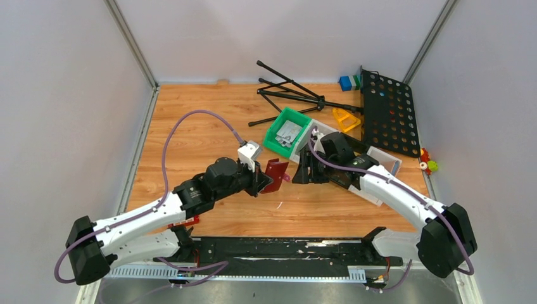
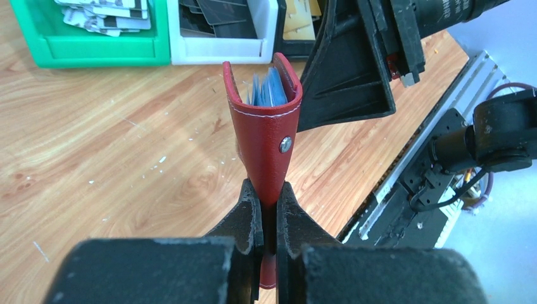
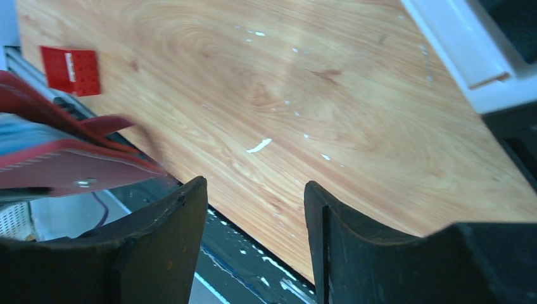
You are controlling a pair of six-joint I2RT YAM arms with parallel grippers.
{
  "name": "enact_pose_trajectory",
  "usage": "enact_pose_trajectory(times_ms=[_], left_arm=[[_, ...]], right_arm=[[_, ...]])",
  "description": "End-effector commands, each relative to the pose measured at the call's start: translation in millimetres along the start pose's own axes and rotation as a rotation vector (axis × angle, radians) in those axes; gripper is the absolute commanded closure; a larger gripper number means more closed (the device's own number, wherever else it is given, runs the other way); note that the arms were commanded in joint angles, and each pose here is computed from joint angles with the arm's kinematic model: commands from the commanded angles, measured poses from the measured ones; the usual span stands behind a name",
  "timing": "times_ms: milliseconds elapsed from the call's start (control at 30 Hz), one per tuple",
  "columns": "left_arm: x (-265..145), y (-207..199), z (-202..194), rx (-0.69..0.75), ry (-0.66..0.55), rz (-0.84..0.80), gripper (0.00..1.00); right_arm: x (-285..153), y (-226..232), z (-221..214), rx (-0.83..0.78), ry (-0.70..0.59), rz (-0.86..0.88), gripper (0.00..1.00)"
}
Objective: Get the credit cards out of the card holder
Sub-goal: Open the card holder at the center of the board.
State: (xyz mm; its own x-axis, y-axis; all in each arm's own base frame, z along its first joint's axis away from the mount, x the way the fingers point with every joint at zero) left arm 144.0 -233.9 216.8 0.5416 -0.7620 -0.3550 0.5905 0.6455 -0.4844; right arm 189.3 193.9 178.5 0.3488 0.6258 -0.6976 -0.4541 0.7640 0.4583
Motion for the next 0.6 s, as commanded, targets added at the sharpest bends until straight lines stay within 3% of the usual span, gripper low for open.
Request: enact_pose_trajectory(times_ms=[0,233,400,567], left_arm=[[-5,-4,23,-0.018,-0.091,0.007,1.0],[-4,-3,18,-0.05,-0.068,-0.013,1.0],[-5,-3,17,-0.08,-0.049,-0.022,1.0],[-3,-4,14,-0.131,-0.037,-0.058,1.0]], right_arm=[[-8,-16,-2,-0.016,-0.002,-0.074,0.44],[-34,10,7,-0.118,-0.185,0.127,0.46],[-48,27,6,-0.195,-0.29,0.294,0.38],[-44,25,4,-0.174,-0.301,0.282,0.34]])
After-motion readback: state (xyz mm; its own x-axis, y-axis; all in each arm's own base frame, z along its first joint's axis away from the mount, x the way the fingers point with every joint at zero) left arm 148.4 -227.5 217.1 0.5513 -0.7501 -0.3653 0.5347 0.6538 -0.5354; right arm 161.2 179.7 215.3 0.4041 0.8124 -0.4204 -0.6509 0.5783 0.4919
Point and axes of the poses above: each gripper's point midway between its finger pads, its own x axis out along the fingers, its own y axis along the line the jaws close on, z = x × y, the point moved 7 cm from there along -x, back along the fingers, and after that the axes turned 9 degrees about -x, right-handed, at the moved point
